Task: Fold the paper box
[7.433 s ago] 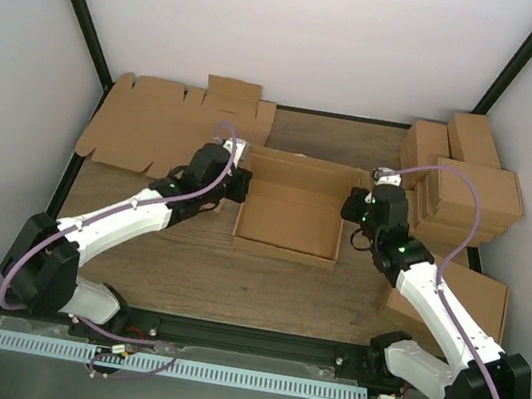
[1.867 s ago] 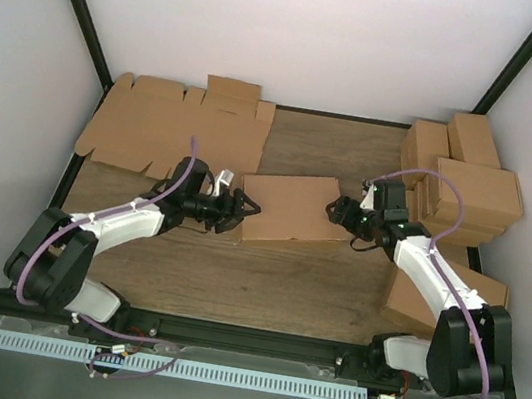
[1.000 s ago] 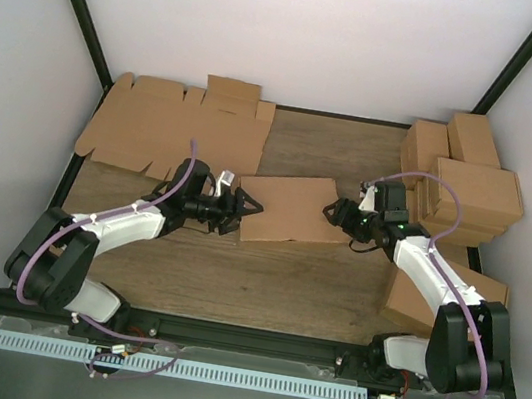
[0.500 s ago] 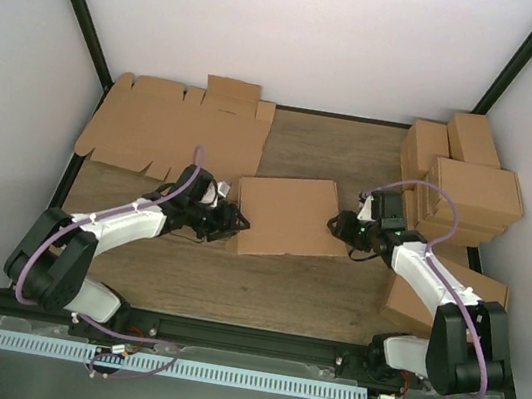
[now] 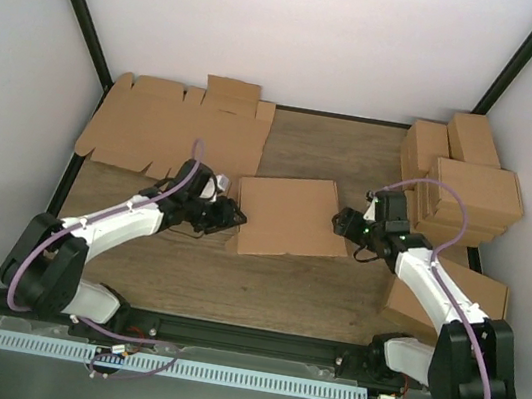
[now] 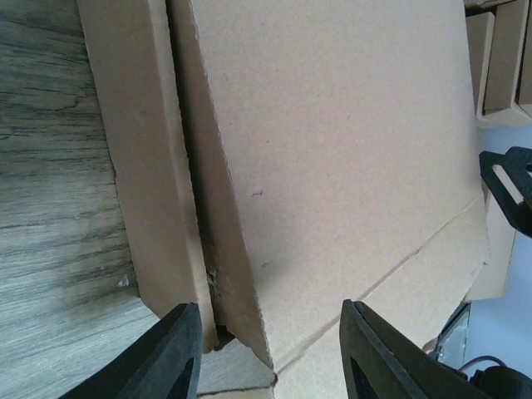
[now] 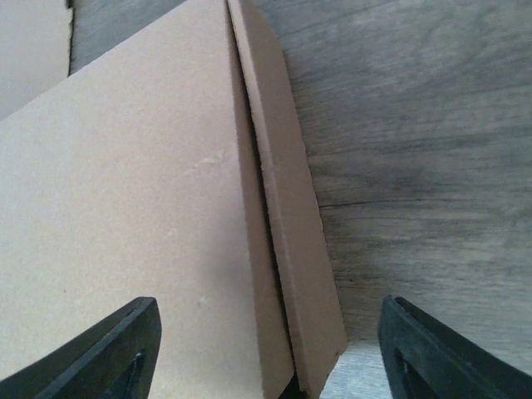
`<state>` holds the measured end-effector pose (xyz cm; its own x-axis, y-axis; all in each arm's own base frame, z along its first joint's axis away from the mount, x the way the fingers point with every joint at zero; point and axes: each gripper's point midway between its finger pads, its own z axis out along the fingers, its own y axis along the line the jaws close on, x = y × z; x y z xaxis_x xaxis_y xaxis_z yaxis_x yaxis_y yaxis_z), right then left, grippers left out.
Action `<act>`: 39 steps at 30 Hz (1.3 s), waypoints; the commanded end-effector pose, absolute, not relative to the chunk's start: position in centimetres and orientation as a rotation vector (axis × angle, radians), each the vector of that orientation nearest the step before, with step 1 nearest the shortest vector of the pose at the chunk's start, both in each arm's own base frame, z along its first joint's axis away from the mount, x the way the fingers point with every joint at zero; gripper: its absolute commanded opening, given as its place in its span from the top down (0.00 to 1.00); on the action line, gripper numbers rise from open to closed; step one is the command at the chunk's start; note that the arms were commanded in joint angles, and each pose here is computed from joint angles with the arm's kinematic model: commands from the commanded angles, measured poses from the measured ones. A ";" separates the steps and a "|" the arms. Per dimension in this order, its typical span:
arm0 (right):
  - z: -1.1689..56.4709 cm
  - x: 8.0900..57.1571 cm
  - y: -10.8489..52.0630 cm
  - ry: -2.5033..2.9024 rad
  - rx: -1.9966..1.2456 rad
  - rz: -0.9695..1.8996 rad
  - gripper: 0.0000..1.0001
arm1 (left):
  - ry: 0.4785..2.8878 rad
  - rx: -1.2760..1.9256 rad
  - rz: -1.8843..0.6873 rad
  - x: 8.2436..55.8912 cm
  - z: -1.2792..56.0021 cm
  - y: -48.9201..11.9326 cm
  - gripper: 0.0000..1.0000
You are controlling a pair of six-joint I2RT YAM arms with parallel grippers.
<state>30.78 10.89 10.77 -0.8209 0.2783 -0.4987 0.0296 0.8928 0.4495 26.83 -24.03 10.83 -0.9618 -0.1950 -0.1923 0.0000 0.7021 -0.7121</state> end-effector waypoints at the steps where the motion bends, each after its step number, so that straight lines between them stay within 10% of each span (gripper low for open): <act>1: 10.3 31.3 10.7 2.484 0.229 0.548 0.31 | 2.676 -0.121 -1.130 26.6 9.6 -24.5 0.54; 12: 6.4 29.4 12.1 2.554 0.260 0.691 0.65 | 2.703 -0.150 -1.082 26.6 6.3 -24.0 0.79; 18: 6.1 28.5 12.6 2.559 0.259 0.740 0.66 | 2.704 -0.104 -1.046 27.3 6.1 -24.1 0.81; 28: 8.3 29.1 11.0 2.489 0.288 0.635 0.35 | 2.592 0.019 -0.923 28.6 9.1 -23.1 0.69; 34: 10.3 29.4 10.7 2.424 0.227 0.610 0.27 | 2.544 0.097 -0.905 26.4 10.5 -22.1 0.33; 39: 10.7 28.7 11.0 2.441 0.238 0.641 0.16 | 2.604 0.116 -0.901 23.0 10.0 -22.8 0.28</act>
